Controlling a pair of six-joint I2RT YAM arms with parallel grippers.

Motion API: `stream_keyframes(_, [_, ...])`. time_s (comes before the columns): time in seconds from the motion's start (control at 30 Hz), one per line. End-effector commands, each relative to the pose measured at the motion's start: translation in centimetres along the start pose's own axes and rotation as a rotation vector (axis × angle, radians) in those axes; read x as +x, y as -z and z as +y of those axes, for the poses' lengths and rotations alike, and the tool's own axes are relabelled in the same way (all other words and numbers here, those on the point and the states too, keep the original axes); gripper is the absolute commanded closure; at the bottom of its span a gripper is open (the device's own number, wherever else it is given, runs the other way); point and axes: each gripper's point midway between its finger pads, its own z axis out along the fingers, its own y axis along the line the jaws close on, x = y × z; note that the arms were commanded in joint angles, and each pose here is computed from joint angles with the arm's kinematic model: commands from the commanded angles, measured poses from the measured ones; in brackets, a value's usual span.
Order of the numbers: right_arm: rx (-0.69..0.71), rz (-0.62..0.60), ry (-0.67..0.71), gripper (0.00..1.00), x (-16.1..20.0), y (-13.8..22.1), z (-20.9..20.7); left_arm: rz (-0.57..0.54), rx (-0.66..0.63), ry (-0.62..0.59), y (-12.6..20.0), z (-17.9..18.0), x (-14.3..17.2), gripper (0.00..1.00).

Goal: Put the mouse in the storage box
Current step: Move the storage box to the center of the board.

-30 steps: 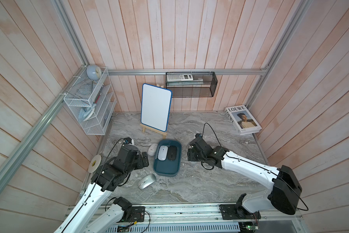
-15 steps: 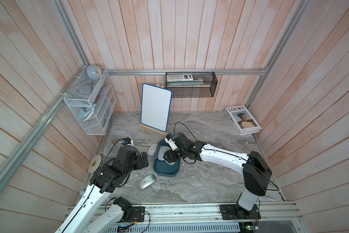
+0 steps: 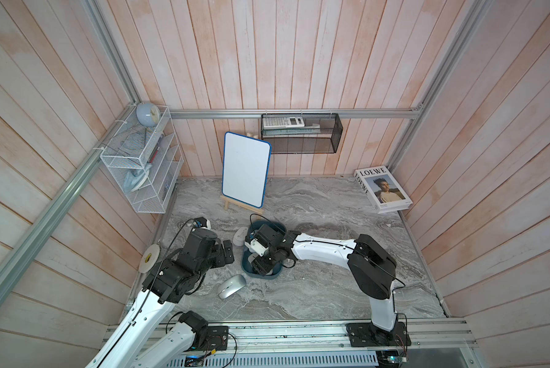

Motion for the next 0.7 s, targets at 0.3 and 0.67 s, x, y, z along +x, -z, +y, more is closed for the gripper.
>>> stream_keyframes(0.3, [0.156,0.269,0.2,0.58,4.0,-0.1,-2.5,0.014,-0.023,0.001,-0.5,0.3,0.3,0.0])
stream_keyframes(0.67, [0.248,0.33,0.191,0.57,7.4,0.3,-4.9,0.026,-0.02,-0.005,-0.7,0.2,0.4,0.0])
